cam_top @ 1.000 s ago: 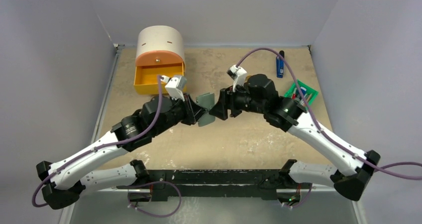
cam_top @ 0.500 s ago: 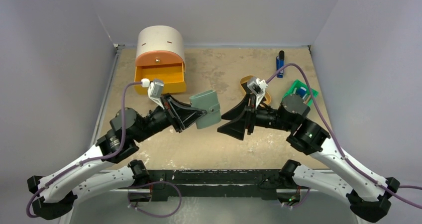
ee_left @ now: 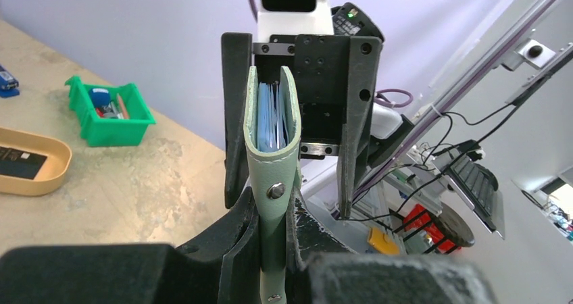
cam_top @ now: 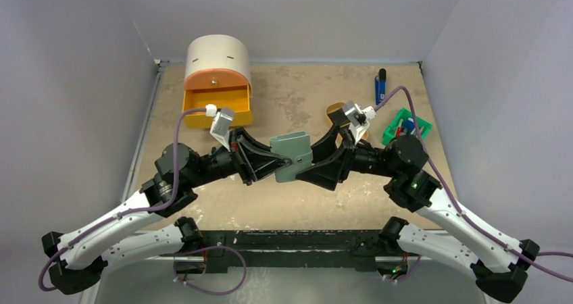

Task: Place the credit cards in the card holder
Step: Place the card holder at the center of the board.

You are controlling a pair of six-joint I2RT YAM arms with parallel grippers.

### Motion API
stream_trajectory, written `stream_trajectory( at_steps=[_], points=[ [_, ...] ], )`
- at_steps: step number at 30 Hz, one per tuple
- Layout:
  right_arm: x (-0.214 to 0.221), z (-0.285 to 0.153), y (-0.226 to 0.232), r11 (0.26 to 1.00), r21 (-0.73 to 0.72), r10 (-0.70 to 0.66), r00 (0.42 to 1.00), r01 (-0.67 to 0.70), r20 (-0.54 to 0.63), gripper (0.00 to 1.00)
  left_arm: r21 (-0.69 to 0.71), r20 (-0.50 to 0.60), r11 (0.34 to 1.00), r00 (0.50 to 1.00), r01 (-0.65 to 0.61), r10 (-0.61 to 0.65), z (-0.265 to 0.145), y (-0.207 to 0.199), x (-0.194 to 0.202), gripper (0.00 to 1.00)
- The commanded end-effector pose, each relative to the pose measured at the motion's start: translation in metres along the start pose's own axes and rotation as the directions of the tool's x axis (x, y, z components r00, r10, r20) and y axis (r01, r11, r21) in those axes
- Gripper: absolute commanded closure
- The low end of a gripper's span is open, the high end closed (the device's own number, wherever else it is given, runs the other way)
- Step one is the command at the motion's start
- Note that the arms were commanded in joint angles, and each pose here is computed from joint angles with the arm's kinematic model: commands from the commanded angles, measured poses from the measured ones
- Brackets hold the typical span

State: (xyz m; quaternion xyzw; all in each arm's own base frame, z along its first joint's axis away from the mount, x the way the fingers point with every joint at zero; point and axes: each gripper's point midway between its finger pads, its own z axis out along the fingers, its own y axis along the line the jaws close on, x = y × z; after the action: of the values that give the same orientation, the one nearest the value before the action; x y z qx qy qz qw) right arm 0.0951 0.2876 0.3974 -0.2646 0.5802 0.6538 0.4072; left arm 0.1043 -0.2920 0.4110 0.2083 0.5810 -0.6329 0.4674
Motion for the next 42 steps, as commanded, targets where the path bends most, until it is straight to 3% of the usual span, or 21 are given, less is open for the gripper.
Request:
stream_trajectory(
  at_steps=[1, 10, 21, 24, 26, 28, 30, 42],
  points=[
    [-0.013, 0.002, 0.032, 0.986, -0.165, -0.021, 0.999, 0.027, 0.040, 0.32, 0.129, 0.126, 0.990, 0.991, -0.058, 0.042, -0.010, -0.040, -0.039, 1.00],
    [-0.013, 0.008, 0.029, 0.986, -0.169, 0.026, 0.999, -0.019, 0.039, 0.44, 0.168, 0.163, 0.985, 0.986, -0.049, 0.021, -0.017, -0.051, -0.047, 1.00],
    [-0.020, 0.015, 0.032, 0.981, -0.190, 0.042, 0.998, -0.032, 0.049, 0.75, 0.184, 0.152, 0.983, 0.988, -0.012, -0.016, -0.011, -0.048, -0.041, 1.00],
    [-0.021, 0.016, 0.029, 0.986, -0.167, 0.036, 0.998, -0.027, 0.054, 0.91, 0.161, 0.144, 0.987, 0.989, 0.002, -0.025, -0.008, -0.042, -0.039, 0.90],
    [-0.022, 0.016, 0.026, 0.991, -0.135, 0.031, 0.998, -0.023, 0.060, 1.00, 0.143, 0.144, 0.990, 0.989, 0.011, -0.032, -0.007, -0.038, -0.038, 0.70],
    [-0.024, 0.015, 0.021, 0.995, -0.098, 0.021, 0.997, -0.014, 0.069, 1.00, 0.127, 0.145, 0.992, 0.989, 0.025, -0.044, -0.007, -0.035, -0.037, 0.53],
    [-0.028, 0.013, 0.015, 0.999, -0.053, 0.017, 0.996, -0.012, 0.093, 1.00, 0.112, 0.147, 0.993, 0.988, 0.040, -0.056, -0.008, -0.031, -0.035, 0.46],
    [-0.030, 0.006, -0.020, 0.988, 0.145, 0.039, 0.988, -0.061, 0.151, 1.00, 0.072, 0.175, 0.991, 0.977, 0.114, -0.126, -0.010, -0.009, -0.020, 0.46]
  ],
)
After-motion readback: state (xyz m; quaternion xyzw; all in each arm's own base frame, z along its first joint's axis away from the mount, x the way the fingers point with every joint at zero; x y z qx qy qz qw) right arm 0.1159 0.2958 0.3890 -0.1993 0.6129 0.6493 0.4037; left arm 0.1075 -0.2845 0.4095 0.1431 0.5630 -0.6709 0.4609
